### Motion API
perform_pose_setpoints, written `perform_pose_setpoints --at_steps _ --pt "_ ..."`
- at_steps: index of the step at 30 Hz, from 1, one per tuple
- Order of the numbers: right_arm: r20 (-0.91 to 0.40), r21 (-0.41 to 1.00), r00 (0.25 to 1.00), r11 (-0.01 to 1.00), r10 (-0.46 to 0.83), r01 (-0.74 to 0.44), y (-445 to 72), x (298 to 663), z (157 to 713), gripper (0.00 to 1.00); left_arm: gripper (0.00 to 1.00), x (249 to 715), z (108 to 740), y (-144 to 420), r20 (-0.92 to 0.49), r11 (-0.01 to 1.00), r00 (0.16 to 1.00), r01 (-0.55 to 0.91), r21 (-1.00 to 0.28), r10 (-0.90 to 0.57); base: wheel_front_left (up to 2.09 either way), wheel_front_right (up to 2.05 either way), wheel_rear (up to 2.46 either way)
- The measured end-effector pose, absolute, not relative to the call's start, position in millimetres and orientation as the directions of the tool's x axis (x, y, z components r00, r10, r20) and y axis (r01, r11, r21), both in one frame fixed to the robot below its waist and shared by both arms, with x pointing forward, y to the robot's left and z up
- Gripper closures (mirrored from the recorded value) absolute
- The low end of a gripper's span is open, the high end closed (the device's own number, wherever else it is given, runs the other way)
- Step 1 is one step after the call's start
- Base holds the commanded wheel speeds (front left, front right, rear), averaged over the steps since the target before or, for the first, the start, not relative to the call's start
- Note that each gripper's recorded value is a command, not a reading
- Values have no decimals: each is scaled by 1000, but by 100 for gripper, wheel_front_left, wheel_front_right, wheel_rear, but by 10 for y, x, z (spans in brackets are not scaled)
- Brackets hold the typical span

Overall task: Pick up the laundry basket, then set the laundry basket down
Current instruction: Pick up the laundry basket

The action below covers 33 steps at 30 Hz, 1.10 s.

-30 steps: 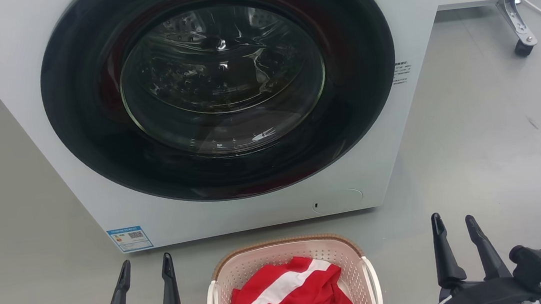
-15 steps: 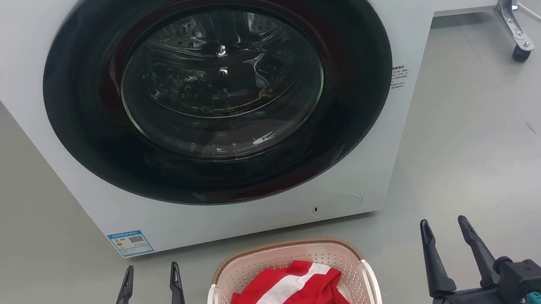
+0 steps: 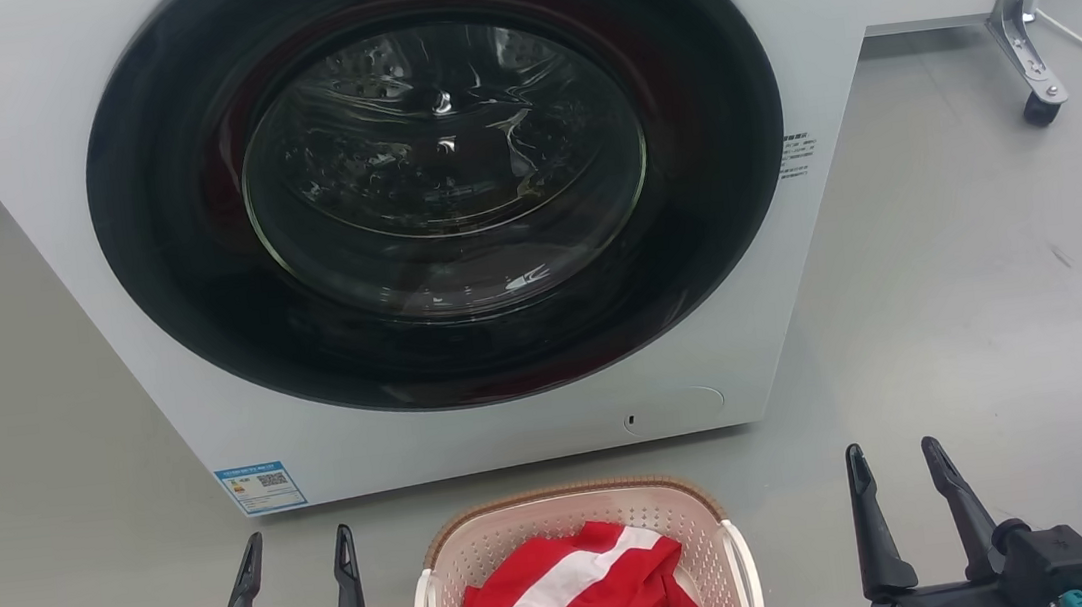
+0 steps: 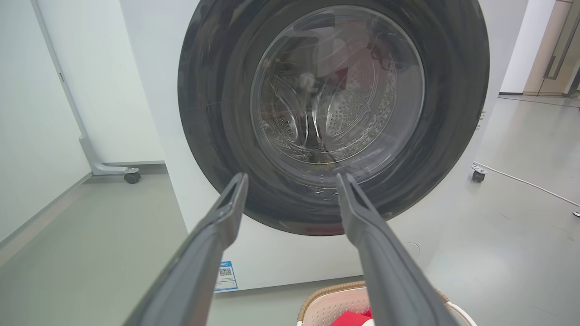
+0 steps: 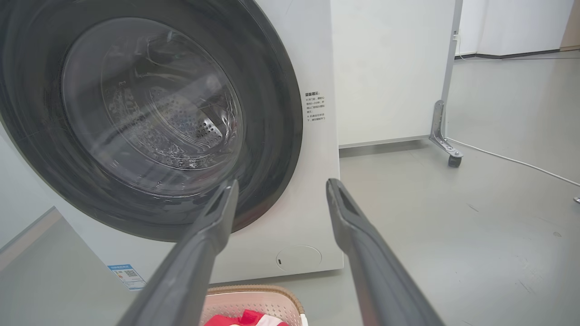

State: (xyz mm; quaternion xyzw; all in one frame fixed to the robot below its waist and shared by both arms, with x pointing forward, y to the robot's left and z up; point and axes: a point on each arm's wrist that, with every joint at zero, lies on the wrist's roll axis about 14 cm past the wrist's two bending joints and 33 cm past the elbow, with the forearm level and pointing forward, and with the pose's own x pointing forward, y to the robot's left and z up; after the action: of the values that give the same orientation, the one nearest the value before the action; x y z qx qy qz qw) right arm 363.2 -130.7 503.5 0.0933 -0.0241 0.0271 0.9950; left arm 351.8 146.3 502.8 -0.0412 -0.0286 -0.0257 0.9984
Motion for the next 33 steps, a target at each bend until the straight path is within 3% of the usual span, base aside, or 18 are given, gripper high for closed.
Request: perform_pose_setpoints --at_steps 33 --pt "59 193 997 979 52 -63 -1300 3693 5047 0 0 3580 5059 1437 70 994 996 62 -95 -56 0 0 0"
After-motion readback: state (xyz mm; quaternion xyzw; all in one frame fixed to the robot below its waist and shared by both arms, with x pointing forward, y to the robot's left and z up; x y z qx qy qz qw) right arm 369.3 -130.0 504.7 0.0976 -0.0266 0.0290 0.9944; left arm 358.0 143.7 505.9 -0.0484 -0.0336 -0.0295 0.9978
